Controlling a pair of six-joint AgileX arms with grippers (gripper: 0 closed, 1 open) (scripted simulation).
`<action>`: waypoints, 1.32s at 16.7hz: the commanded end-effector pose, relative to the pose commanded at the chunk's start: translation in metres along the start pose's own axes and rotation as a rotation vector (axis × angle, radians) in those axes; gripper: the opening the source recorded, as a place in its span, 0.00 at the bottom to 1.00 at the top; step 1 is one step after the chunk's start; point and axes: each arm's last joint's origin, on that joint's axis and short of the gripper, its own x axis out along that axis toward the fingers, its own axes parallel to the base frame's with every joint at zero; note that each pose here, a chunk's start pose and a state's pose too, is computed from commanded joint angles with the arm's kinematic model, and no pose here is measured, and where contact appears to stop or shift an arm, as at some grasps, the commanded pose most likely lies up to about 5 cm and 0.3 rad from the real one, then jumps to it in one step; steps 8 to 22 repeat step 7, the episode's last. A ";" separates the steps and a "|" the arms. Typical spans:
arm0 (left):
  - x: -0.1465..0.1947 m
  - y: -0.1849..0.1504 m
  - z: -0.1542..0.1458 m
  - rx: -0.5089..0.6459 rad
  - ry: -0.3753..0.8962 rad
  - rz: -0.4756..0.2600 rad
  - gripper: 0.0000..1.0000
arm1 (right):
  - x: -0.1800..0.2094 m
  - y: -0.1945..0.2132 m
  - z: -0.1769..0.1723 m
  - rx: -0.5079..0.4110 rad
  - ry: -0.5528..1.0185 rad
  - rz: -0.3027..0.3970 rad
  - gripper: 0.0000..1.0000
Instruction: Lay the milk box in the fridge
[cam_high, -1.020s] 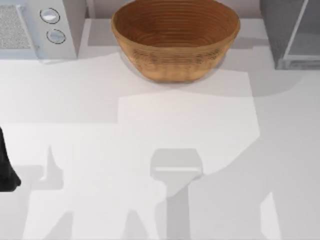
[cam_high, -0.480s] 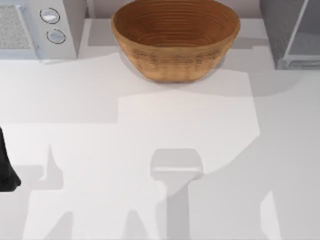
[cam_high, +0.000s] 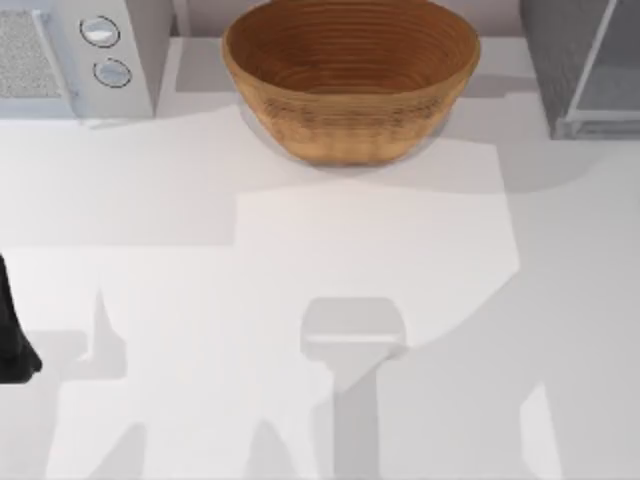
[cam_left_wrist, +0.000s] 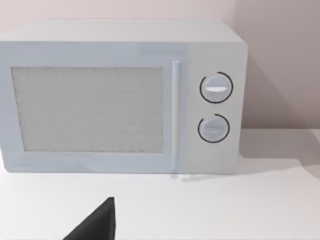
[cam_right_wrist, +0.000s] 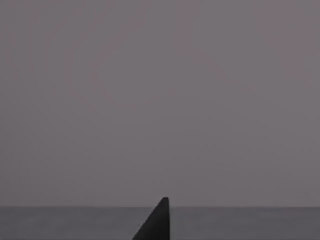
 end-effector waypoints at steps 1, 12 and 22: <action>0.000 0.000 0.000 0.000 0.000 0.000 1.00 | 0.000 0.000 0.000 0.000 0.000 0.000 0.98; 0.000 0.000 0.000 0.000 0.000 0.000 1.00 | 0.000 0.000 0.000 0.000 0.000 0.000 1.00; 0.000 0.000 0.000 0.000 0.000 0.000 1.00 | 0.000 0.000 0.000 0.000 0.000 0.000 1.00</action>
